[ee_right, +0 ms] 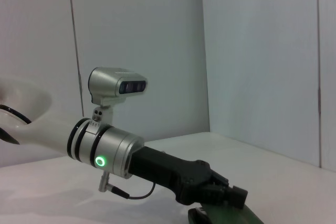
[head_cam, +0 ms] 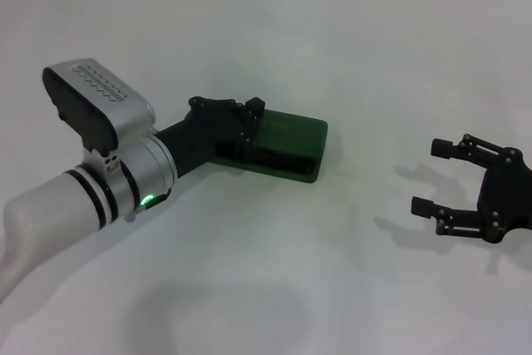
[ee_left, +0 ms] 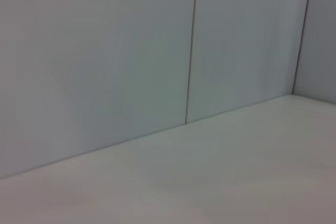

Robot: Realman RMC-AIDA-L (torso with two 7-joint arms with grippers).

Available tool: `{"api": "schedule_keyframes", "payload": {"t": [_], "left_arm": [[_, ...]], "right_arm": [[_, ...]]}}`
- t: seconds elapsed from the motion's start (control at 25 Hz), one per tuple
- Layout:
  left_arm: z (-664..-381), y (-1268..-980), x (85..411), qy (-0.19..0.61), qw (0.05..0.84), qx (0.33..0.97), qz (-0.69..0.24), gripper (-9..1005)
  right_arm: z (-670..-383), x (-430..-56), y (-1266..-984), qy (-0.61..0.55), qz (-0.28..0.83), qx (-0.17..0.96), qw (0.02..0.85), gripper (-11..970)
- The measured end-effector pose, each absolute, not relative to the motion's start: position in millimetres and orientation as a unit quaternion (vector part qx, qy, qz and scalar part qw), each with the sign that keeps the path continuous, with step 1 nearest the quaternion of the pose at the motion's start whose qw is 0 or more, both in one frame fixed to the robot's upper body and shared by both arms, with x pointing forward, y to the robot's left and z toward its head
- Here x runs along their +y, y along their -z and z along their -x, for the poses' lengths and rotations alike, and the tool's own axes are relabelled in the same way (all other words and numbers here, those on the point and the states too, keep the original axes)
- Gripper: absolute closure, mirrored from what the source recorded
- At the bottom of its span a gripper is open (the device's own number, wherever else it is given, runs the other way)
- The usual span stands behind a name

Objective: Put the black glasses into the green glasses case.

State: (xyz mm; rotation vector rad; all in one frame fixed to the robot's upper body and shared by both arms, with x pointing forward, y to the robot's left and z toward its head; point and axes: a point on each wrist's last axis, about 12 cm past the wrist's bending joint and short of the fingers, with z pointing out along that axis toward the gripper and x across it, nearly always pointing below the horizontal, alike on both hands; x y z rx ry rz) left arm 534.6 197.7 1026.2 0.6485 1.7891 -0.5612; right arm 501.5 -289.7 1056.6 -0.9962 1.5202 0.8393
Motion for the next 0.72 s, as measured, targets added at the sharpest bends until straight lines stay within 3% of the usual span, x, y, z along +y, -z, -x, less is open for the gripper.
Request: {"api": "schedule_keyframes", "payload": {"t": [0.4,0.72], "left_arm": [[-533,-1026,199,0.245,0.549,0.751,-0.272,985],[-544,-1054,207,0.329,0.551,0.725,-0.251,984]], "right_arm": [[-501,-290,-1057,-0.354,0.418,0.639,0.54,82],[-500,-293,-1057,-0.354,0.416,0.64,0.54,83]]}}
